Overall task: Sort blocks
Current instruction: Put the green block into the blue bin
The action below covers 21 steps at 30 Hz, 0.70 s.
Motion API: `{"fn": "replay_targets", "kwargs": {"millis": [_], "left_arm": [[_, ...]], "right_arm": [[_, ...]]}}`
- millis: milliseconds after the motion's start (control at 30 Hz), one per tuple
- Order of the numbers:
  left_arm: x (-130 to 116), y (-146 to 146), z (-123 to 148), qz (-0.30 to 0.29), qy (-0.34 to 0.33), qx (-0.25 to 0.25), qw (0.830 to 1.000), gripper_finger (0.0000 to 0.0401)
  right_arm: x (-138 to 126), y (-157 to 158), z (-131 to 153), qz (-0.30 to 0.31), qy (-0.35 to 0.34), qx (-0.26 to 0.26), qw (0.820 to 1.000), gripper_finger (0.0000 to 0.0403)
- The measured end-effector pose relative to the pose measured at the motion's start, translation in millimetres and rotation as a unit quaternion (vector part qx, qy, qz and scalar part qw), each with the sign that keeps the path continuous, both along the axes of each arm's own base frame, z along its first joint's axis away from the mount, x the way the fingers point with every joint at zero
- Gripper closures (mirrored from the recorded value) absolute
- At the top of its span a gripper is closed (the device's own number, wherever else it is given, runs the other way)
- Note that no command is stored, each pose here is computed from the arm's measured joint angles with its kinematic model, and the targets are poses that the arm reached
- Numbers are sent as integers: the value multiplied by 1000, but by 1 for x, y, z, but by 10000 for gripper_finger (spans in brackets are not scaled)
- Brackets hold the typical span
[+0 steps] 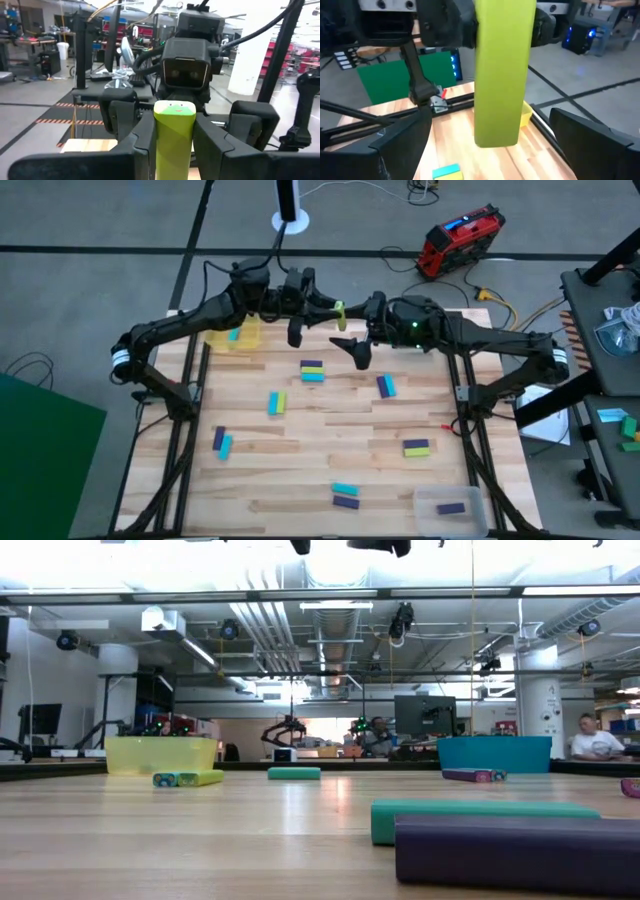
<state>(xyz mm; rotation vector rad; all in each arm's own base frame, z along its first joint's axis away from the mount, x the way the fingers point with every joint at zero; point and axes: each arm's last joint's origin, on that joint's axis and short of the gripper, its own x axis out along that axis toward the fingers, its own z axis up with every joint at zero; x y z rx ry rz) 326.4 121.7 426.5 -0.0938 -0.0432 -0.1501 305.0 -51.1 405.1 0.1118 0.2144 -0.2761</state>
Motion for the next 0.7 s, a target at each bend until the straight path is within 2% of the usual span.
{"fn": "replay_targets", "kwargs": {"millis": [333, 700], "left_arm": [[-1, 0, -5, 0, 27, 0, 1000, 332], [-1, -3, -5, -5, 31, -1, 1000, 332]], "right_arm": [[-2, 0, 0, -3, 0, 19, 1000, 5], [-2, -1, 0, 4, 11, -23, 1000, 5]]}}
